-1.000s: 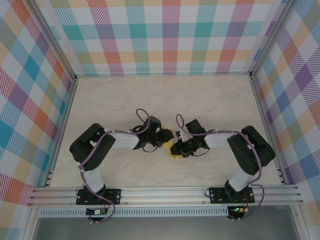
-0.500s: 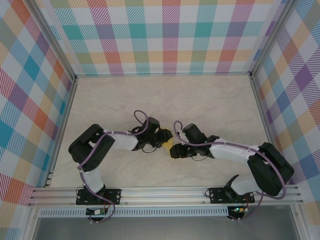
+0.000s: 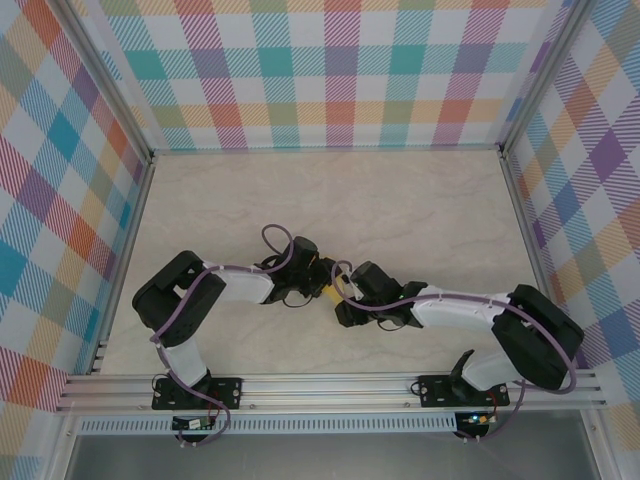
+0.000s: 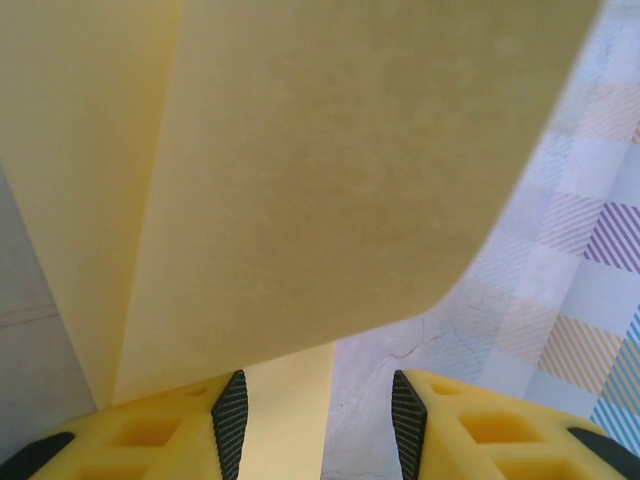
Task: Fold a paper plane with a square sheet of paper (pick it up from the middle)
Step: Fold the wing for the fifth time at the center of the table.
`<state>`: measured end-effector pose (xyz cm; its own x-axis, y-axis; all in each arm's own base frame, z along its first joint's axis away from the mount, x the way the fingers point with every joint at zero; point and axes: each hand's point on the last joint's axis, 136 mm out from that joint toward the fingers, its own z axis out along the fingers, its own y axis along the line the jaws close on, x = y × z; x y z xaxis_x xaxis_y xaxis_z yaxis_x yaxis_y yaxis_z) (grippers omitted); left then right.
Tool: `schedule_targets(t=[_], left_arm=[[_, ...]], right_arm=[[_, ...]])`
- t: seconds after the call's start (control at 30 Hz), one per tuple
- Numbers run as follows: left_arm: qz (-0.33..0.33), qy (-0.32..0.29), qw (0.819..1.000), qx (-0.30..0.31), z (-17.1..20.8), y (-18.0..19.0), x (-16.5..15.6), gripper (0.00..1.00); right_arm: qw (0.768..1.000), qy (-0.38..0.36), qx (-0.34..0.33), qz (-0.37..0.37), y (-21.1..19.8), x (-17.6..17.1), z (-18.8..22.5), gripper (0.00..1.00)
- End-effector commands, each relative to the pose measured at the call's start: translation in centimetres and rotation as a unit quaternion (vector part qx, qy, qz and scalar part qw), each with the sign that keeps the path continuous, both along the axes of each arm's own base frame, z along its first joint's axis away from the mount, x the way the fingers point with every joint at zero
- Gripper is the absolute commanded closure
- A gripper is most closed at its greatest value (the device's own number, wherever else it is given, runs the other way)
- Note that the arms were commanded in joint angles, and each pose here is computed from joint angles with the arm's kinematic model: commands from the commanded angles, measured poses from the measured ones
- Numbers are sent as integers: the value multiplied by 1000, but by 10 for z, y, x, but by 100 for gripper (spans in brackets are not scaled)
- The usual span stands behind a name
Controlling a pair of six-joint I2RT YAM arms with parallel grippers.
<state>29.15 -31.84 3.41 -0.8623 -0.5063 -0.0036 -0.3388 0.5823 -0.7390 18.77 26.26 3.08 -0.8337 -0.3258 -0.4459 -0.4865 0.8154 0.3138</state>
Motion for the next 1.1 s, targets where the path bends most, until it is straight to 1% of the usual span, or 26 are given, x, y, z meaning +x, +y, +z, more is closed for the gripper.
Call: schedule_targets(t=[0.0,0.17,0.47,0.57,0.63,0.77,0.83,0.9,0.97,1.03,1.07], left_arm=[[17,28,999,33,-16,16,-14,55],[19,28,999,34,-16,18,-14,55],[20,29,999,36,-16,19,-15,55],[20,29,999,34,-16,18,-15,55],[21,28,999,34,-16,18,-14,54],[20,28,999,34,-15,18,-15,54],[21,27,999,35,-16,20,-15,55],[21,27,999,35,-17,21,-17,55],[23,27,999,35,-17,22,-17,54],[21,25,999,34,-16,22,-18,54],[21,25,999,34,-17,22,-18,54]], right_arm=[[1000,-7,-4,16,8,1,-5,49],[1000,-4,-14,19,8,1,-12,52],[996,-16,-71,58,-8,-4,-22,78],[995,-18,-70,67,-7,-4,-20,81],[995,-15,-65,72,-4,-6,-17,78],[998,-8,-40,58,-5,-11,-7,61],[999,-8,-13,43,-6,-13,3,57],[999,6,32,21,-6,-11,15,56],[995,26,92,-5,-3,-4,31,52],[986,62,150,-24,1,3,43,51],[982,76,167,-38,1,9,46,52]])
